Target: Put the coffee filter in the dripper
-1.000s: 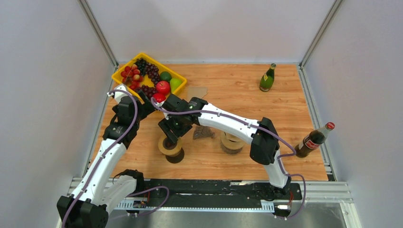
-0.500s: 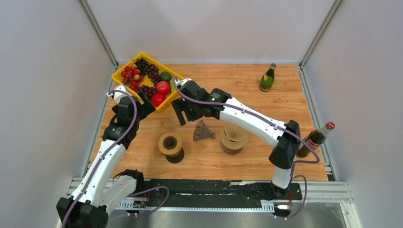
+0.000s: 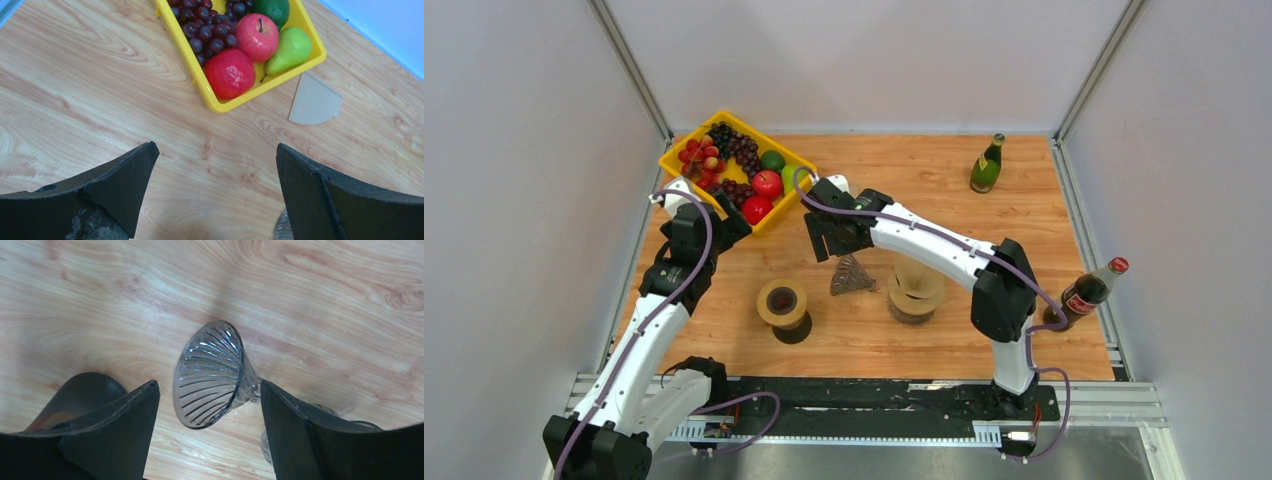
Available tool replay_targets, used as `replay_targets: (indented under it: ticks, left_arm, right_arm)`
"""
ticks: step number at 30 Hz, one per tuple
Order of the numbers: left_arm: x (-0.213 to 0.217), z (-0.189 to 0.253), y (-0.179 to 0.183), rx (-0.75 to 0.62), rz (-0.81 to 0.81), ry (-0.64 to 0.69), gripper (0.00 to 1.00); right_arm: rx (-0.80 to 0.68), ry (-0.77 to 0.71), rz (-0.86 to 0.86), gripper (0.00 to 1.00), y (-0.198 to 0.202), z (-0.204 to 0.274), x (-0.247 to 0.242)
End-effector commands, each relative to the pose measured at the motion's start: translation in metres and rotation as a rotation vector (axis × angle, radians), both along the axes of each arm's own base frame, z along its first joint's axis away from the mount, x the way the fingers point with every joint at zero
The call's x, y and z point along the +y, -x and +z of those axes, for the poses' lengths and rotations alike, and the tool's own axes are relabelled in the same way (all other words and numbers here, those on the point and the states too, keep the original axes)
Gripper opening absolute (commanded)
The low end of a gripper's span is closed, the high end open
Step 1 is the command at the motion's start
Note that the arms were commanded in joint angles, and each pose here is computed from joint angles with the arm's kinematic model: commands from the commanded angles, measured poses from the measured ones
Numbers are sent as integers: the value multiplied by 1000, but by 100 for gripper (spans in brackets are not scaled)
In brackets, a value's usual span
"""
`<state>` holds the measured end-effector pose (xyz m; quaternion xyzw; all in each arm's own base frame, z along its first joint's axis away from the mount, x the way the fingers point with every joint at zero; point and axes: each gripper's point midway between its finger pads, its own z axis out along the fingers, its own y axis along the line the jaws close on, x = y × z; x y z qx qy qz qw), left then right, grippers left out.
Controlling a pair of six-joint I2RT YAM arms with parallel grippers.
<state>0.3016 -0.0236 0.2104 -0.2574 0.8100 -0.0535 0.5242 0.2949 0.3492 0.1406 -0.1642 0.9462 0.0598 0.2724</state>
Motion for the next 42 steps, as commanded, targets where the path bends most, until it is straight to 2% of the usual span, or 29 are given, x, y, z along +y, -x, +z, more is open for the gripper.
replay_targets:
  ticks: [1,5,16,21,24,30,36,42]
  left_arm:
    - [1,5,-5,-31,10,6,100]
    - [1,6,-5,-30,8,7,100]
    - [3,5,-3,-28,17,3,100]
    - [4,6,-2,-32,25,-1,100]
    - [6,6,-2,-32,32,-5,100]
    - [7,7,-1,-35,37,-5,100]
    - [7,8,0,-43,35,-1,100]
    - [5,11,1,-55,26,6,100]
  right_arm:
    - [-14,60,-67,76,-9,-7,-7]
    - [1,111,-80,74,-8,-20,-13]
    - [42,201,-73,60,-6,-47,-21]
    - [47,239,-72,58,-4,-52,-28]
    - [56,266,-63,50,-2,-55,-32]
    - [64,306,-69,29,-2,-61,-38]
    - [31,288,-79,10,-6,-46,-37]
    - [-31,244,-93,1,-12,-18,-38]
